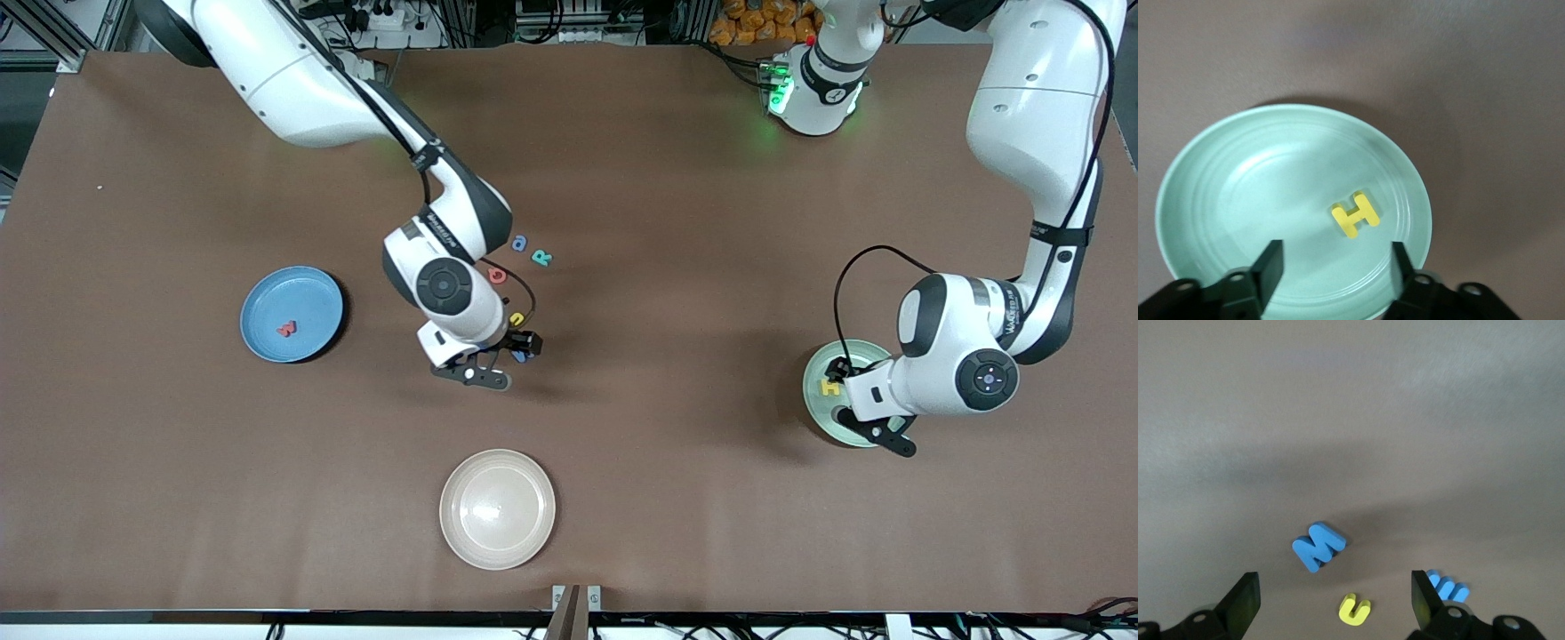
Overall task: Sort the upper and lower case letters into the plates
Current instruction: 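Place the yellow H on the green plate while the right gripper returns, then grasp the yellow U with the right gripper while the left gripper returns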
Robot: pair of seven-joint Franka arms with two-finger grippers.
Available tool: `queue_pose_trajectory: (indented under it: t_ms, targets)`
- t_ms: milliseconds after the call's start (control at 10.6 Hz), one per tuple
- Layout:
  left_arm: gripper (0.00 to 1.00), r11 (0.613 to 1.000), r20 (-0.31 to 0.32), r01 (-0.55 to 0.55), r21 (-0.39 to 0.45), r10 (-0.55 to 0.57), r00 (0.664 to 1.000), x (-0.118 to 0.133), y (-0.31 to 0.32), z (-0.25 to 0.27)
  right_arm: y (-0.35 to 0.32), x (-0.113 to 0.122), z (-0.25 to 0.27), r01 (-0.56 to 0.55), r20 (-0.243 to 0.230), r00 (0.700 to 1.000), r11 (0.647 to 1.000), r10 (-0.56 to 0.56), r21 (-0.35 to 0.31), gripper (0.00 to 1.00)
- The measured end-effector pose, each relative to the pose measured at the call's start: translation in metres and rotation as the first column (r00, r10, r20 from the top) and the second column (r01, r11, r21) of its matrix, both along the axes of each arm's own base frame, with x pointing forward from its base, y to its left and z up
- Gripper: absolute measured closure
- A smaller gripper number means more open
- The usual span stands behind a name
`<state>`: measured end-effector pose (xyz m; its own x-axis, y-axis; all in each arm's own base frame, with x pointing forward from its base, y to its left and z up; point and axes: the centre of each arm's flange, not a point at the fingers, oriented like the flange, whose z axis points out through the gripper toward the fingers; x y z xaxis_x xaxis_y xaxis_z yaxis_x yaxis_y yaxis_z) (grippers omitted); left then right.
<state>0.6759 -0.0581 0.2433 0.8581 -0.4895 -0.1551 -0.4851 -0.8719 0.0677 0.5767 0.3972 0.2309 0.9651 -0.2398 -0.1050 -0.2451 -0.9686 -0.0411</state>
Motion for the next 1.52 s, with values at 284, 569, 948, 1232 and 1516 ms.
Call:
queue_pose_trajectory:
  t_ms: [284, 569, 948, 1232, 1516]
  targets:
    - [0.0, 0.998, 0.069, 0.06, -0.006, -0.059, 0.996, 0.001, -0.042, 0.059, 0.003, -0.008, -0.019, 0.091, -0.032, 0.995, 0.996, -0.092, -0.024, 0.0]
    - [0.0, 0.998, 0.1, 0.06, -0.023, -0.058, 0.993, -0.019, -0.113, 0.111, 0.008, -0.025, -0.042, 0.127, -0.04, 0.991, 0.991, -0.128, -0.028, 0.0]
    - [0.0, 0.998, 0.087, 0.008, -0.069, -0.001, 0.996, -0.048, -0.192, 0.127, 0.02, -0.044, -0.054, 0.147, -0.049, 0.988, 0.989, -0.149, -0.033, 0.0]
    - [0.0, 0.996, 0.082, 0.002, -0.085, 0.005, 0.997, -0.062, -0.219, 0.138, 0.024, -0.052, -0.059, 0.159, -0.055, 0.986, 0.987, -0.16, -0.028, 0.0]
    - [0.0, 0.995, 0.087, -0.01, -0.102, 0.019, 0.996, -0.073, -0.242, 0.15, 0.023, -0.06, -0.068, 0.176, -0.035, 0.984, 0.984, -0.176, -0.003, 0.0]
